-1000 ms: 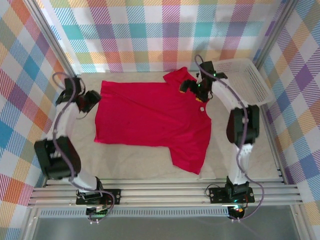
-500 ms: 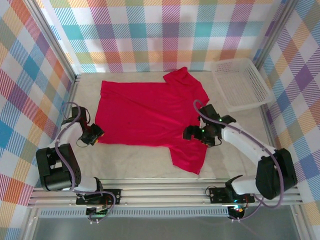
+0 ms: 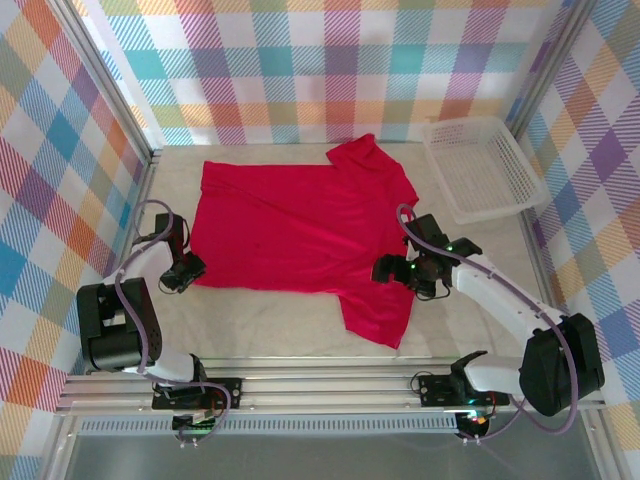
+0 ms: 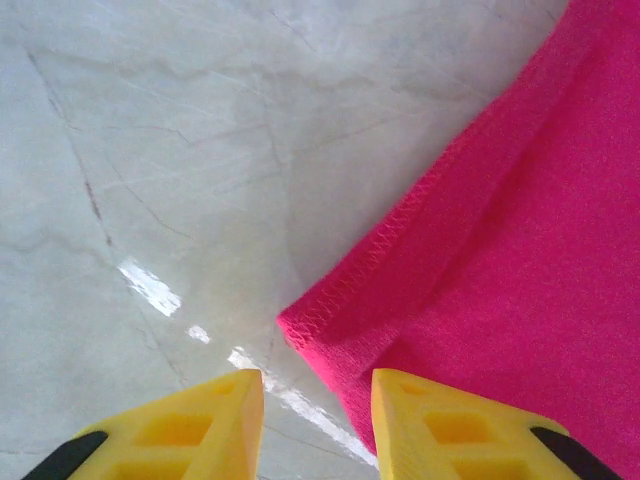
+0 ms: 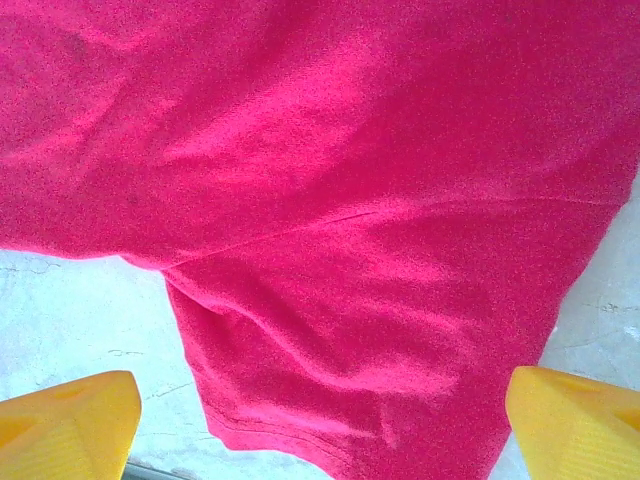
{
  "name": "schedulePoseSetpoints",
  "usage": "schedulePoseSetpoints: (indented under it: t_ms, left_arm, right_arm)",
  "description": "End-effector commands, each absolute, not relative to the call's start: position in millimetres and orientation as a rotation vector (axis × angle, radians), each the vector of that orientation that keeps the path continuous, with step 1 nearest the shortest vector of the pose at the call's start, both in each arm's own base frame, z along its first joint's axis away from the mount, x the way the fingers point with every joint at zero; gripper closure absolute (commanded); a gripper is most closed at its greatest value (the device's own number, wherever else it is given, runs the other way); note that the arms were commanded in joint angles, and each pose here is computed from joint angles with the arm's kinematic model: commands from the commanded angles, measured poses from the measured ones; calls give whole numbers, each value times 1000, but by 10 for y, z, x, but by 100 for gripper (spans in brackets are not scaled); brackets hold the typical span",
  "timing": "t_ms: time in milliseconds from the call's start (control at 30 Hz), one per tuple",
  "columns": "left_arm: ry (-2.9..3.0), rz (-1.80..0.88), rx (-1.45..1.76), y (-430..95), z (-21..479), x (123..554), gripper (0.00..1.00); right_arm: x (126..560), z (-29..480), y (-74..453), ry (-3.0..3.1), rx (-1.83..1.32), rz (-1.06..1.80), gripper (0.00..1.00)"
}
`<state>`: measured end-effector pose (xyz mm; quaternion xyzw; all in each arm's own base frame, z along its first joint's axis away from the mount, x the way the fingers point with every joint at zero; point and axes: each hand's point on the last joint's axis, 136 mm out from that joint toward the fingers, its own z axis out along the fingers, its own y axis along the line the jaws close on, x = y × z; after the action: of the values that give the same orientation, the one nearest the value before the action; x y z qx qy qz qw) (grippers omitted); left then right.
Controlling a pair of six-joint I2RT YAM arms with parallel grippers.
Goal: Fold the inside-out t-shirt
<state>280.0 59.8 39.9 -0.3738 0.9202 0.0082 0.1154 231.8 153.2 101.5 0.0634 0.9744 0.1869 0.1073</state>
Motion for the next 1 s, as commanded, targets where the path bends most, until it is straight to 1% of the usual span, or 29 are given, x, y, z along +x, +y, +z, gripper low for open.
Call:
schedulePoseSetpoints:
  t_ms: [0,133,300,333,400,467,567,867,933,967]
  left_arm:
    - [2703,108,-1074,689,410,2826,70]
    - [2717,118,-1076,697,356,2845,74]
    - [2708,80,-1057,655,411,2921,77]
    - [2704,68,-1048,631,439,2941,76]
    - [2692,54,-997,548,522,2991,67]
    - [2692,63,-956,484,567,2993,62]
    - [2702,82,-921,431,552,2982,58]
    - [2785,250,-925,574,362,2922,62]
    - [2801,266,-924,582,313,2915,67]
    - [2808,276,-922,589,299,2912,70]
  right_arm:
    - [2284,1056,1526,2861,195,568,6]
    - [2270,1033,1549,2872,198,588,7]
    - [2198,949,1584,2902,197,614,9]
    - [2190,939,1590,2904,194,615,9]
    - [2185,923,1601,2909,192,618,9]
    - [2192,912,1617,2911,194,625,9]
    - [2205,916,1637,2911,192,636,9]
    - [2222,976,1650,2904,183,643,8]
    - [2227,989,1655,2900,185,648,8]
    - [2229,994,1655,2897,186,649,8]
